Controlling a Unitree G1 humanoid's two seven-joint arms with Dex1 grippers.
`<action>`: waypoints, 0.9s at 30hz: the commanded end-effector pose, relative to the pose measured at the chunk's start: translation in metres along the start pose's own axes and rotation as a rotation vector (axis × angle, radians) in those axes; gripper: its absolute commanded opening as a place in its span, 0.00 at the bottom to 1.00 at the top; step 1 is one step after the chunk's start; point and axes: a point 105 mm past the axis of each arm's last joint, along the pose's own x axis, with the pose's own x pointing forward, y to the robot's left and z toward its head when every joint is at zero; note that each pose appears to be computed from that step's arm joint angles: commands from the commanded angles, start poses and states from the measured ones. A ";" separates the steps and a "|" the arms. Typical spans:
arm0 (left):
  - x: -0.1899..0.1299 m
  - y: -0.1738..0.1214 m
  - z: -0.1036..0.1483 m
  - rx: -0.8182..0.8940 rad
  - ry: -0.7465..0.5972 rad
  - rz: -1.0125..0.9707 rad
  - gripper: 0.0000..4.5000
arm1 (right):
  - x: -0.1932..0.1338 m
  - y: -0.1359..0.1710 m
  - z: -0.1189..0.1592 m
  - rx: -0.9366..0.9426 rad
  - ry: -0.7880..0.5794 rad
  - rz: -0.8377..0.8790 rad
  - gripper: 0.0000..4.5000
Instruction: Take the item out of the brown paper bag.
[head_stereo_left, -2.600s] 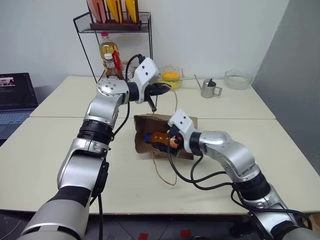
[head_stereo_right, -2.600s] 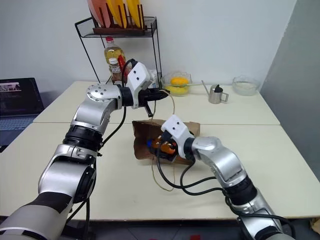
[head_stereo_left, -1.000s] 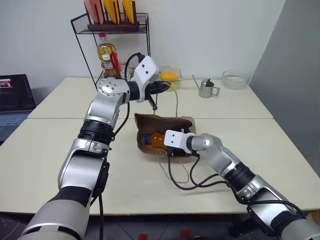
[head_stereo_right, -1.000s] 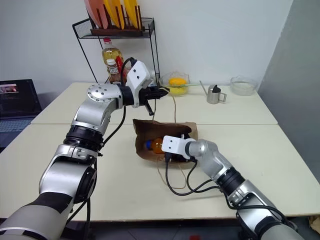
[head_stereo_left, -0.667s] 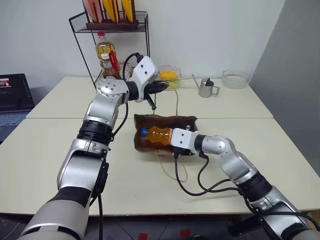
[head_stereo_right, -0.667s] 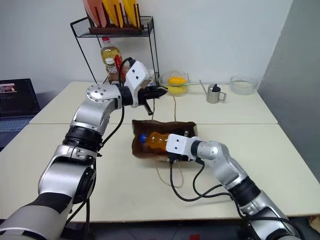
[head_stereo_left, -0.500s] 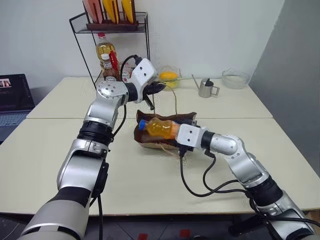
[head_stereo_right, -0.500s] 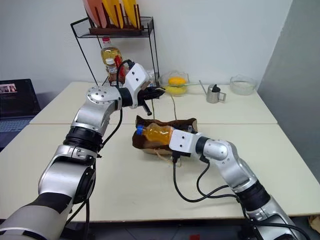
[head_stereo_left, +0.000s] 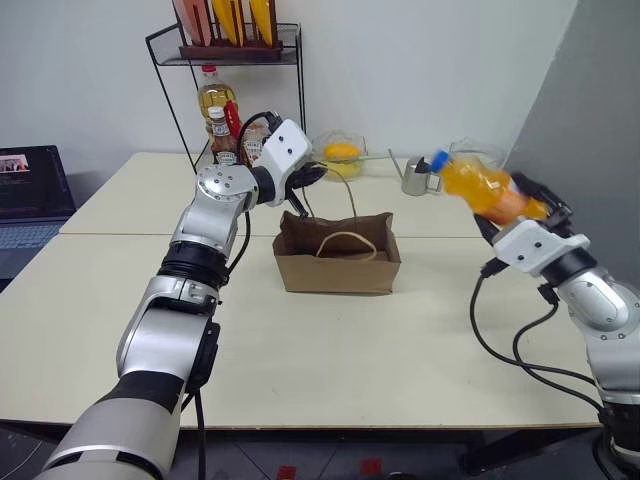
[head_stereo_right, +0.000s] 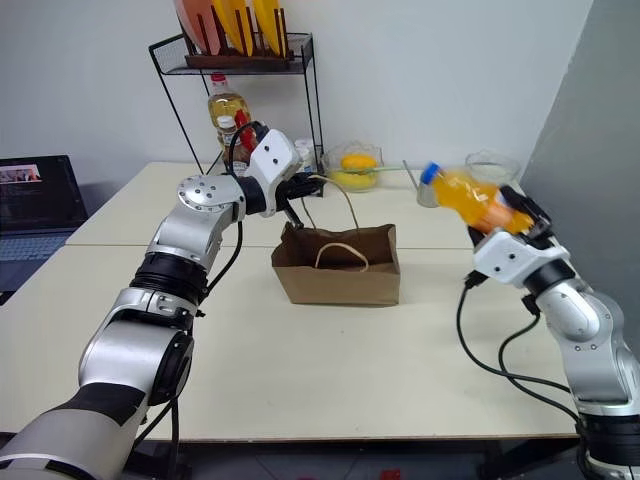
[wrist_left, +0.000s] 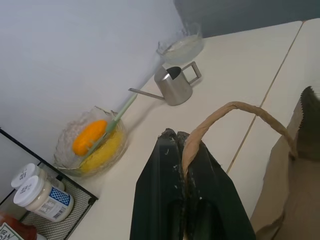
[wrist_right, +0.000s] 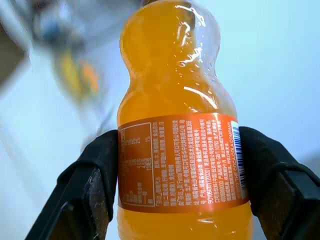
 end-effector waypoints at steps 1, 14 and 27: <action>0.002 0.005 0.023 0.031 -0.071 0.019 0.00 | -0.005 0.033 -0.033 0.093 0.158 0.218 0.71; 0.002 0.004 0.027 0.029 -0.087 0.019 0.00 | -0.012 0.090 -0.051 0.350 0.293 0.601 0.94; -0.011 0.011 0.028 -0.016 -0.101 -0.004 0.10 | 0.005 0.030 0.014 0.401 0.027 0.438 1.00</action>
